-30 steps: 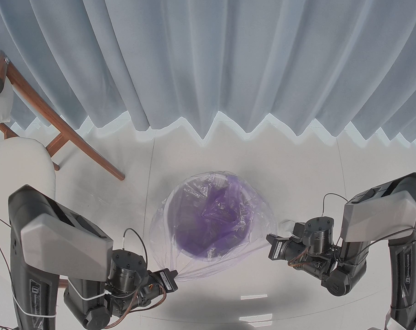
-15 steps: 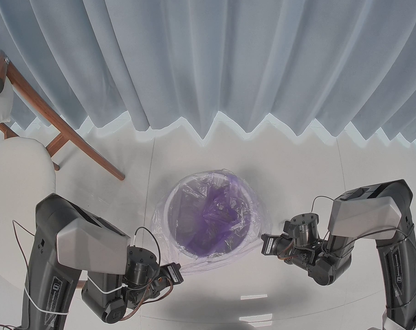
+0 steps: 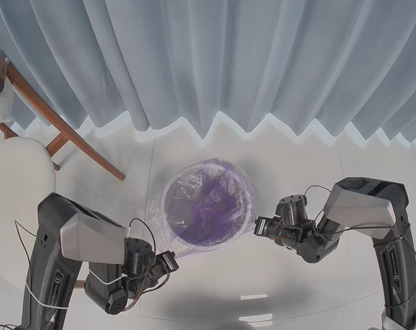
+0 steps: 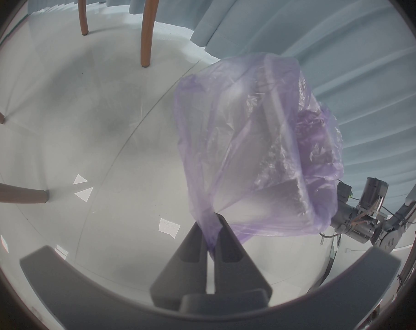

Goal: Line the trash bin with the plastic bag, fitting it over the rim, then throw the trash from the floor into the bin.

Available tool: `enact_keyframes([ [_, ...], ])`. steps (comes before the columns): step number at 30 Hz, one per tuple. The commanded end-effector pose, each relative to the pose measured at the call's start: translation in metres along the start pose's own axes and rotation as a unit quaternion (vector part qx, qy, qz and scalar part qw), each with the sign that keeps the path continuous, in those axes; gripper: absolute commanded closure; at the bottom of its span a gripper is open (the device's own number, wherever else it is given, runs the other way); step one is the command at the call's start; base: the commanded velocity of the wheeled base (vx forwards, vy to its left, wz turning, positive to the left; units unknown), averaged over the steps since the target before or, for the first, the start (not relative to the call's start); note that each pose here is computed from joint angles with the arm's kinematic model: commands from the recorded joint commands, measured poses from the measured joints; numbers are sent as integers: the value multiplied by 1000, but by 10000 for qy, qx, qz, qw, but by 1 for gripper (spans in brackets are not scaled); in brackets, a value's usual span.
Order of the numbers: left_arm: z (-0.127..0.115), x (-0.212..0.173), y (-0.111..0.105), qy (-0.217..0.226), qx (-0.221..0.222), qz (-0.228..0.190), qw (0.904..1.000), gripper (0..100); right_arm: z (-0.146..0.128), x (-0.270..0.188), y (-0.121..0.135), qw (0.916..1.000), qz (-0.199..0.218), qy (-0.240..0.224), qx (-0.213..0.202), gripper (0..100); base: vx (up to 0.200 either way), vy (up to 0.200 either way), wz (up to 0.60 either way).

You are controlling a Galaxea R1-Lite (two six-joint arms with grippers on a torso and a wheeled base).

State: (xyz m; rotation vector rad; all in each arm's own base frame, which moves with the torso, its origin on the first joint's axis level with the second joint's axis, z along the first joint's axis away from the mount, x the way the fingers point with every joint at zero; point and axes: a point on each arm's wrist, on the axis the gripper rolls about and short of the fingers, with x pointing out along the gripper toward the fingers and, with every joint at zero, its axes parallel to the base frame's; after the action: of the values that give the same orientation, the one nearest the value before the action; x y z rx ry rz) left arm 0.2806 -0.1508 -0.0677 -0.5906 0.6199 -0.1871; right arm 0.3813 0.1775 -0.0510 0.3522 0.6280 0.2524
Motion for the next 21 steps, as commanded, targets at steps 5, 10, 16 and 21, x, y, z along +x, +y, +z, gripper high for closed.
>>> enact_keyframes([
  [5, -15, 2, -6, 125, 142, -21, 9998, 100, 5, 12, -9, 9999, -138, -35, 71, 100, 0, 0, 0],
  [10, -25, 2, -2, 177, 524, 155, 9984, 100, 1, 10, -11, 9997, -224, 24, 57, 100, 0, 0, 0],
  [16, -28, 3, -3, 160, 601, 190, 9979, 100, -2, 9, -12, 9996, -275, 40, 47, 100, 0, 0, 0],
  [21, -29, 1, -2, 198, 593, 215, 9978, 0, -2, 5, -12, 9996, -268, 26, 55, 0, 0, 0, 0],
])
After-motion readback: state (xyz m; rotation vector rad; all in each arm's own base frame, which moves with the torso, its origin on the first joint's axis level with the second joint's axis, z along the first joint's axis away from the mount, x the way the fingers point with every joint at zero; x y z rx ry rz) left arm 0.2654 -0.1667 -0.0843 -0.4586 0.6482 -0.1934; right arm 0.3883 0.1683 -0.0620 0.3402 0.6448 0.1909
